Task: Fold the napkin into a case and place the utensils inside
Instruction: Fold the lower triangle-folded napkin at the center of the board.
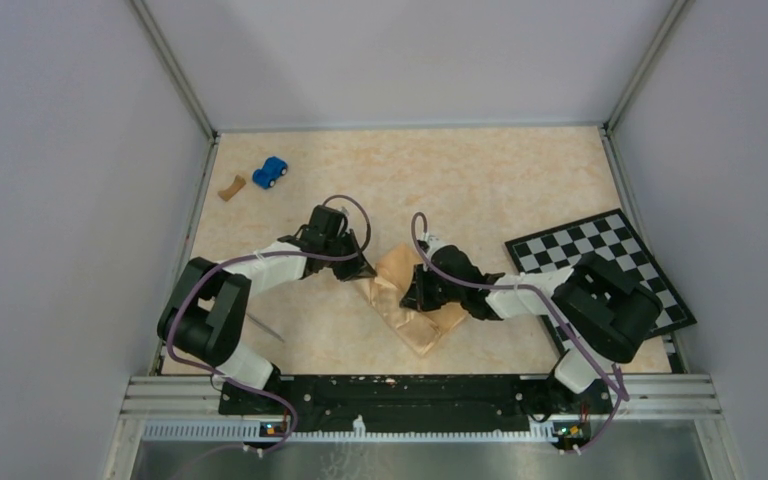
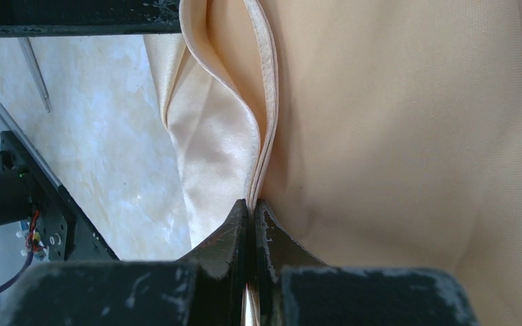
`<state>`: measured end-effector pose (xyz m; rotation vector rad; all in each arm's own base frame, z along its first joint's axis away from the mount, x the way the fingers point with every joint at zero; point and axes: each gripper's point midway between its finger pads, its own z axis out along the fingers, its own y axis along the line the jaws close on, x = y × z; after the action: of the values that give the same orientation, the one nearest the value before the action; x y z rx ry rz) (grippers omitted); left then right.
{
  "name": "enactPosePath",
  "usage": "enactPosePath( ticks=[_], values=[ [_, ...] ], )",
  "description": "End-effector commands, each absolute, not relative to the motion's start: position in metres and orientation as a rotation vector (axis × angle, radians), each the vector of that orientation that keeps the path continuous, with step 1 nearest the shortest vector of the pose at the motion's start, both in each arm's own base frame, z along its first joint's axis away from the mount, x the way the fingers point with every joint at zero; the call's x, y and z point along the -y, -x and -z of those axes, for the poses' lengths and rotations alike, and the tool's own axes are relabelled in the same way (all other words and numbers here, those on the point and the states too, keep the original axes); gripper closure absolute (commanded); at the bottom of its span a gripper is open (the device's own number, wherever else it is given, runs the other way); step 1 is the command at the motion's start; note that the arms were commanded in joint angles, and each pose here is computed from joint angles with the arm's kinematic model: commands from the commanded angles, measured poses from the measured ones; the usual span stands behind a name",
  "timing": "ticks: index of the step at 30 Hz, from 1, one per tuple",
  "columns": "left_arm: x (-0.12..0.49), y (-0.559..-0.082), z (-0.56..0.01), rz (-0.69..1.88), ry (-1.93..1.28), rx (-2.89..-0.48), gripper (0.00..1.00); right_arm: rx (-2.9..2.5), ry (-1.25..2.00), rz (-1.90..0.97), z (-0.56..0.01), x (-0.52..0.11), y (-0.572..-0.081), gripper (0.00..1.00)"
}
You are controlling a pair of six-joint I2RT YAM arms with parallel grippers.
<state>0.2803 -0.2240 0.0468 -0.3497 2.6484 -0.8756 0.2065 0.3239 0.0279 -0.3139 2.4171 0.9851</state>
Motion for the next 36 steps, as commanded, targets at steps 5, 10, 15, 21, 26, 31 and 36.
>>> enactPosePath(
  ticks=[5, 10, 15, 21, 26, 31, 36],
  values=[
    [0.232, -0.288, -0.065, 0.965, 0.287, -2.562, 0.89, -2.372, 0.346, -0.988, -0.035, -0.333, -0.224, 0.99],
    [0.227, -0.296, -0.051, 0.909, 0.314, -2.575, 0.91, -2.382, 0.352, -0.966, -0.033, -0.330, -0.223, 0.92],
    [0.222, -0.300, -0.036, 0.868, 0.338, -2.596, 0.93, -2.409, 0.400, -0.886, -0.047, -0.323, -0.225, 0.72],
    [0.219, -0.300, -0.029, 0.864, 0.343, -2.610, 0.94, -2.379, 0.558, -0.857, -0.075, -0.318, -0.212, 0.42],
    [0.218, -0.298, -0.025, 0.858, 0.348, -2.619, 0.94, -2.271, 0.747, -1.324, -0.092, -0.386, -0.194, 0.49],
    [0.218, -0.296, -0.022, 0.861, 0.352, -2.628, 0.95, -2.237, 0.786, -1.493, -0.085, -0.412, -0.193, 0.56],
    [0.217, -0.295, -0.016, 0.853, 0.356, -2.645, 0.96, -2.298, 0.768, -1.516, -0.063, -0.406, -0.187, 0.57]
  ],
)
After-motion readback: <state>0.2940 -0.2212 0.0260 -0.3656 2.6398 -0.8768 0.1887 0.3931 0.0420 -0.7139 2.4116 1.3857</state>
